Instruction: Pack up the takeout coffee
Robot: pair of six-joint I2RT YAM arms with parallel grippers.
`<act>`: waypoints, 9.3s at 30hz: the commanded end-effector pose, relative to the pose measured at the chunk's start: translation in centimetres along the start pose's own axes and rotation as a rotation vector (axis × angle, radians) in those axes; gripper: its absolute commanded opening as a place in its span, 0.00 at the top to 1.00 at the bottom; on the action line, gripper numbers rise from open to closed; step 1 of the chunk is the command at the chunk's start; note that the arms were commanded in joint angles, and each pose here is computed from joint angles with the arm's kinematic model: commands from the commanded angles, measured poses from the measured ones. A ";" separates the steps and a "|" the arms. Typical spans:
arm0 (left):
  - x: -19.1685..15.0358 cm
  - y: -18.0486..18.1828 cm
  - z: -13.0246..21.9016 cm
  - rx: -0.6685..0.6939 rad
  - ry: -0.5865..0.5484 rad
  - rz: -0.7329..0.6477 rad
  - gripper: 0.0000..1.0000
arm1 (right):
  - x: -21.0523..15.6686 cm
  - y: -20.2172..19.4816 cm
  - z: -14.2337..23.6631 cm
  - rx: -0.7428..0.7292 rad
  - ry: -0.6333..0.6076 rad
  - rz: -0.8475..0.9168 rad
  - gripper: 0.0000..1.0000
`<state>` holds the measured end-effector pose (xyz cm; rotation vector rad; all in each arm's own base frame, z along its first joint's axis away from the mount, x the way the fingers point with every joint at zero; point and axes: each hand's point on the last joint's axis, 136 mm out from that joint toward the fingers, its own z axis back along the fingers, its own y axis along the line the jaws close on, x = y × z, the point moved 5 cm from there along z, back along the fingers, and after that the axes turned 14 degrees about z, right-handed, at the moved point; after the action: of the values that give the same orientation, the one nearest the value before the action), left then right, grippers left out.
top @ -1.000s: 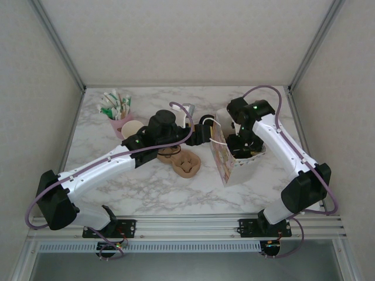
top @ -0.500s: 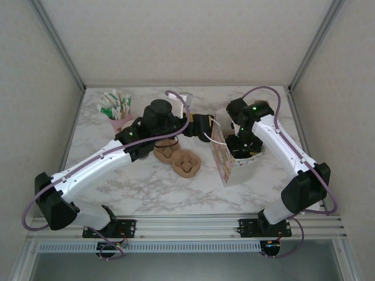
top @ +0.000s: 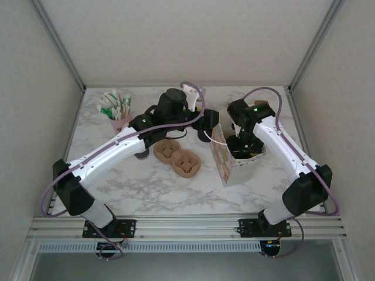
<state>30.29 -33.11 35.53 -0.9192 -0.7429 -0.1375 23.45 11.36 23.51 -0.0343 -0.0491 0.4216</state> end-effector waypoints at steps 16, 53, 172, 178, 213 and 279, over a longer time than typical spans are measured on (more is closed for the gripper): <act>0.7 -0.2 -0.7 0.002 0.014 -0.037 0.23 | -0.3 0.0 -0.2 0.019 0.004 0.003 0.32; 1.0 0.0 -0.8 0.000 0.001 -0.025 0.23 | 0.1 0.0 -2.4 0.040 0.065 -0.012 0.32; 2.7 -0.6 0.1 0.083 0.015 -0.147 0.22 | 0.3 0.6 -5.2 0.075 0.067 -0.017 0.20; 2.8 -0.6 0.1 0.084 0.012 -0.145 0.22 | 0.3 0.6 -5.0 0.077 0.066 -0.015 0.18; 3.0 -0.8 0.3 0.086 0.001 -0.143 0.22 | 0.0 0.7 -2.7 0.068 0.017 -0.010 0.11; 4.2 -4.1 4.0 -0.075 -0.081 -0.140 0.21 | -3.6 0.4 8.9 0.091 -0.503 -0.024 0.13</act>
<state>30.27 -32.25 40.31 -0.8904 -0.8379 -0.2416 19.79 10.70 30.62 0.1502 -0.4474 0.4171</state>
